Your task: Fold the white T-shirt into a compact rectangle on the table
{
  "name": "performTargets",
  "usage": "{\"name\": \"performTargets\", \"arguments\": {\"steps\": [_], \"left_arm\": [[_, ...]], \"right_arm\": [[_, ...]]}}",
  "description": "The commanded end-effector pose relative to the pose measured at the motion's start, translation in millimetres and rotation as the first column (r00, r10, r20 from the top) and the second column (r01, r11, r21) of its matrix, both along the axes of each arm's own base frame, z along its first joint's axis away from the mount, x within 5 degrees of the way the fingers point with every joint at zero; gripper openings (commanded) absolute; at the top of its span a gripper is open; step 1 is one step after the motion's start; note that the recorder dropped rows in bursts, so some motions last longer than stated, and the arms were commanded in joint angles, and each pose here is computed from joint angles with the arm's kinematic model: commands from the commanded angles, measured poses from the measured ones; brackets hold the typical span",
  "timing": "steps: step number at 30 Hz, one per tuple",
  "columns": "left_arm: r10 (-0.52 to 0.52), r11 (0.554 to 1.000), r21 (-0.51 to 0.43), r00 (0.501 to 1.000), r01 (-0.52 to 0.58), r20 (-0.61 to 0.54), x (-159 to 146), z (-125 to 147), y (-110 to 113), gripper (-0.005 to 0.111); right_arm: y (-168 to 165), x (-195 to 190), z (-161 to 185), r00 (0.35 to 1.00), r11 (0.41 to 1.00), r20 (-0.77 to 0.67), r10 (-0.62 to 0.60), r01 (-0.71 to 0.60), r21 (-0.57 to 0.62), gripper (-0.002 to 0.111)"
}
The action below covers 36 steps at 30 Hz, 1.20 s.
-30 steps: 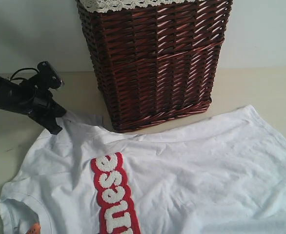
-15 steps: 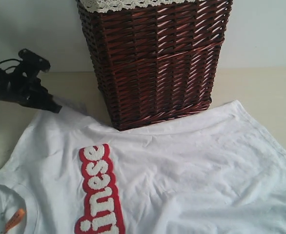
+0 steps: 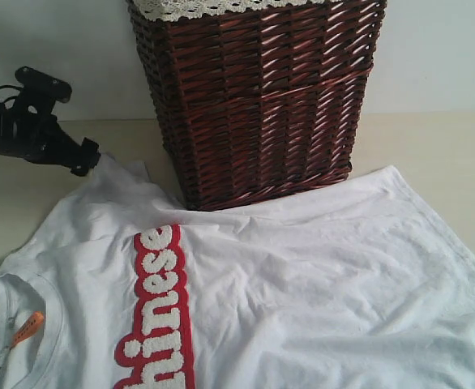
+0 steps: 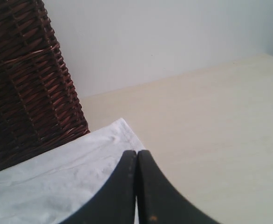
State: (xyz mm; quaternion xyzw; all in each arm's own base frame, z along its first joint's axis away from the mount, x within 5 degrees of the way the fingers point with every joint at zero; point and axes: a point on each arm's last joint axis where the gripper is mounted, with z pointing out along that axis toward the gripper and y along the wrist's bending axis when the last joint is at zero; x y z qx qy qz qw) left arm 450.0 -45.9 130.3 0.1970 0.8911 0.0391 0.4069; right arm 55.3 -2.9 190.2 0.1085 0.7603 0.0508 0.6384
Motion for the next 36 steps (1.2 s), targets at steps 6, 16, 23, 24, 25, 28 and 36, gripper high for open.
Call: {"name": "performTargets", "arguments": {"steps": [6,16,23,24,25,28,36], "left_arm": [[-0.280,0.958,-0.090,0.954,0.271,-0.104,-69.9,-0.8,-17.0,0.092],[-0.584,0.811,-0.195,0.774,0.551,-0.244,-134.3,-24.5,-26.7,0.001],[-0.649,0.739,-0.141,0.640,0.659,-0.412,-164.1,-59.1,-17.7,0.000],[-0.660,0.720,-0.135,0.611,0.680,-0.437,-169.7,-62.0,-15.9,0.000],[-0.666,0.705,-0.134,0.585,0.696,-0.463,-175.5,-64.2,-14.2,0.000],[-0.694,0.636,-0.161,0.467,0.755,-0.548,-196.3,-68.6,-8.8,0.000],[-0.748,0.543,-0.275,0.308,0.793,-0.589,-223.6,-61.3,-8.0,0.000]], "right_arm": [[-0.4,-0.2,0.0,1.000,1.000,0.014,-0.005,0.005,-0.011,0.000],[-0.4,-0.2,0.0,1.000,1.000,0.014,-0.005,0.005,-0.011,0.000],[-0.4,-0.2,0.0,1.000,1.000,0.014,-0.005,0.005,-0.011,0.000],[-0.4,-0.2,0.0,1.000,1.000,0.014,-0.005,0.005,-0.011,0.000],[-0.4,-0.2,-0.3,1.000,1.000,0.011,-0.005,0.005,-0.011,0.000],[-0.3,-0.3,-0.9,1.000,1.000,0.004,-0.004,0.004,-0.008,0.000],[-0.3,-0.3,-0.9,1.000,1.000,0.004,-0.004,0.004,-0.008,0.000]]}}
